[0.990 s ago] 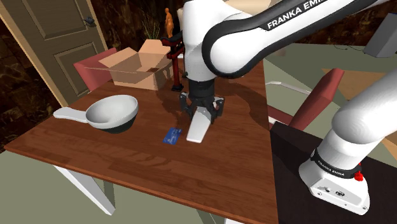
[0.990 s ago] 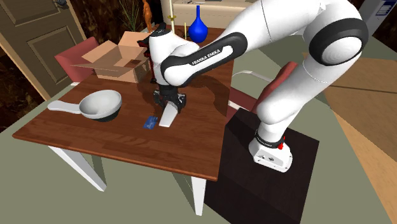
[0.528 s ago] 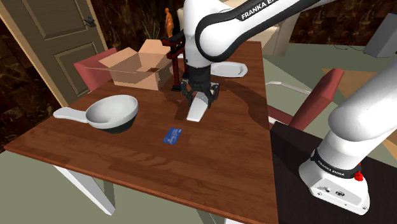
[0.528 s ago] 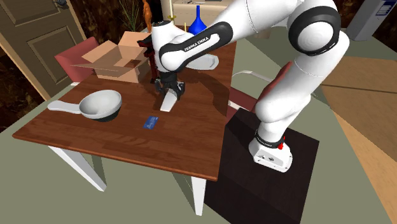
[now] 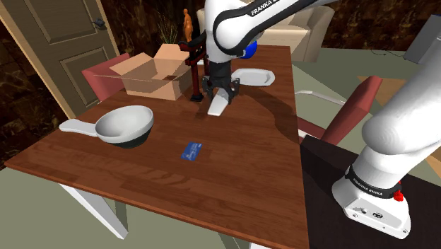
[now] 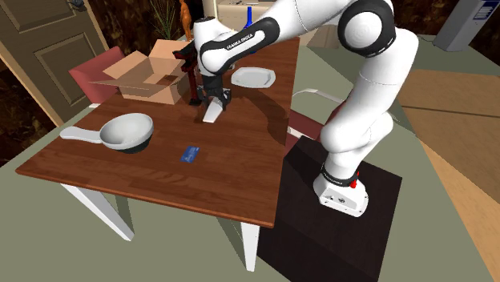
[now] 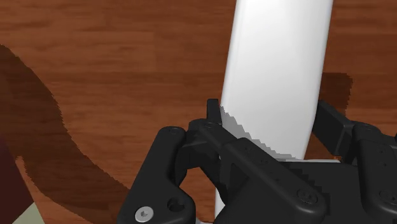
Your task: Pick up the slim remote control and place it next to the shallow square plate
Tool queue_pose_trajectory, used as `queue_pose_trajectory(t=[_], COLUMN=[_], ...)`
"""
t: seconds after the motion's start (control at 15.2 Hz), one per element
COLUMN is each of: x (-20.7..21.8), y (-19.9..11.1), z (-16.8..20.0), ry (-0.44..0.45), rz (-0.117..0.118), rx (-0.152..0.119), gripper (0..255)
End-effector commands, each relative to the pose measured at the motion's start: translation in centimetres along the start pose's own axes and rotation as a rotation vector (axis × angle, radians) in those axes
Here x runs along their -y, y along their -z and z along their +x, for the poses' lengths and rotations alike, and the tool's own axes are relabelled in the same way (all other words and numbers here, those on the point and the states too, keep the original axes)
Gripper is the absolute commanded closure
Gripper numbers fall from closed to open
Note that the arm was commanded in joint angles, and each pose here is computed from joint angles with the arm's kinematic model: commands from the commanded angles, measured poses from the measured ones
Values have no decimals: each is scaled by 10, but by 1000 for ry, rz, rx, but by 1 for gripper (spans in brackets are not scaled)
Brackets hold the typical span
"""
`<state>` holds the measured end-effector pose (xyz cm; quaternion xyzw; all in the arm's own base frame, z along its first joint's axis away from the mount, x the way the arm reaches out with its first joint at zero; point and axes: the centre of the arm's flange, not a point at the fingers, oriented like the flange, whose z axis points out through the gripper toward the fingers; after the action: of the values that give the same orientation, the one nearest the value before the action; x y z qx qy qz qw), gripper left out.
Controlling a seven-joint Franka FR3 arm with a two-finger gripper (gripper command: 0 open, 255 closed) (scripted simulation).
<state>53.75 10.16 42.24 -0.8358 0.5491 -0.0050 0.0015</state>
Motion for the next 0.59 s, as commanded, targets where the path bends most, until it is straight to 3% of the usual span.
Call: queue_pose_trajectory(t=[0.0, 0.53], x=[8, 42], y=[0, -1], z=[26, 126], ry=[1, 1], rz=[0, 0], rx=[-1, -1], gripper=[255, 255])
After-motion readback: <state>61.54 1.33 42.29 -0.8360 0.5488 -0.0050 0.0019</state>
